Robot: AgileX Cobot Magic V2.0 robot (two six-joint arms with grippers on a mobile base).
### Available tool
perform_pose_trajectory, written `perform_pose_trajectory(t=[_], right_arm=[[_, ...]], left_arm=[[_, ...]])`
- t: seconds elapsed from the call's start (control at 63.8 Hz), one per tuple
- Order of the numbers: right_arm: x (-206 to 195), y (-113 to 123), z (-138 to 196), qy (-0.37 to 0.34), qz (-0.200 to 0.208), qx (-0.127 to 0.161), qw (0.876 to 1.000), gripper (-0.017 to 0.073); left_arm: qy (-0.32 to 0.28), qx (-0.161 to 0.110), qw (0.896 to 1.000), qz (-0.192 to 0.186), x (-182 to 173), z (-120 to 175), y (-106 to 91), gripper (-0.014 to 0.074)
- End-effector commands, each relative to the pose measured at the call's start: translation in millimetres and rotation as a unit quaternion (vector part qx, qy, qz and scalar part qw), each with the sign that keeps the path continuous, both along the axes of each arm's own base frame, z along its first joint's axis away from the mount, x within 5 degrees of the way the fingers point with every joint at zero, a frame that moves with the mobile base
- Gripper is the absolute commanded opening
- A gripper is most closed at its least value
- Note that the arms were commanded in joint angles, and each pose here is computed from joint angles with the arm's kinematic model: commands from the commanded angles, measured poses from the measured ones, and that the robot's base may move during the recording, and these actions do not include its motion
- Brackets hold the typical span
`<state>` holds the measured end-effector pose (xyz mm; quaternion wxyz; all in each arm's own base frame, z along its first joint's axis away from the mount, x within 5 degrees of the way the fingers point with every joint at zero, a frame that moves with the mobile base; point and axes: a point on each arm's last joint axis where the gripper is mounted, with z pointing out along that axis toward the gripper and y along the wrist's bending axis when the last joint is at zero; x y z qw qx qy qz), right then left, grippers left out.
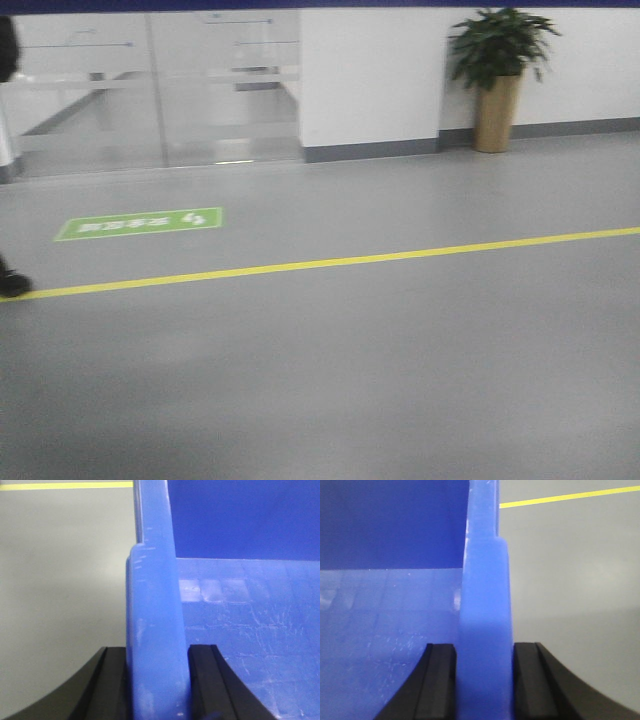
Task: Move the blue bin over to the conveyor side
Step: 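Hold the bin with both grippers while driving to the red conveyor table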
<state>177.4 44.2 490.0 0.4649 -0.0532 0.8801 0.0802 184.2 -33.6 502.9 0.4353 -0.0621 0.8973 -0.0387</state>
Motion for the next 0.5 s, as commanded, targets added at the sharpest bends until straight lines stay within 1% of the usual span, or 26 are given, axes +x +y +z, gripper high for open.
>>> perform_pose_trajectory(t=[0.0, 0.486], right_arm=[[-3.2, -3.8, 17.7, -0.079, -0.008, 0.002, 0.997, -0.0089], [-3.2, -3.8, 17.7, -0.079, -0.008, 0.002, 0.997, -0.0089]], left_arm=[[-0.053, 0.001, 0.999, -0.006, -3.4, 11.9, 0.9, -0.002], [-0.054, 0.003, 0.999, -0.005, -3.3, 12.0, 1.3, -0.002]])
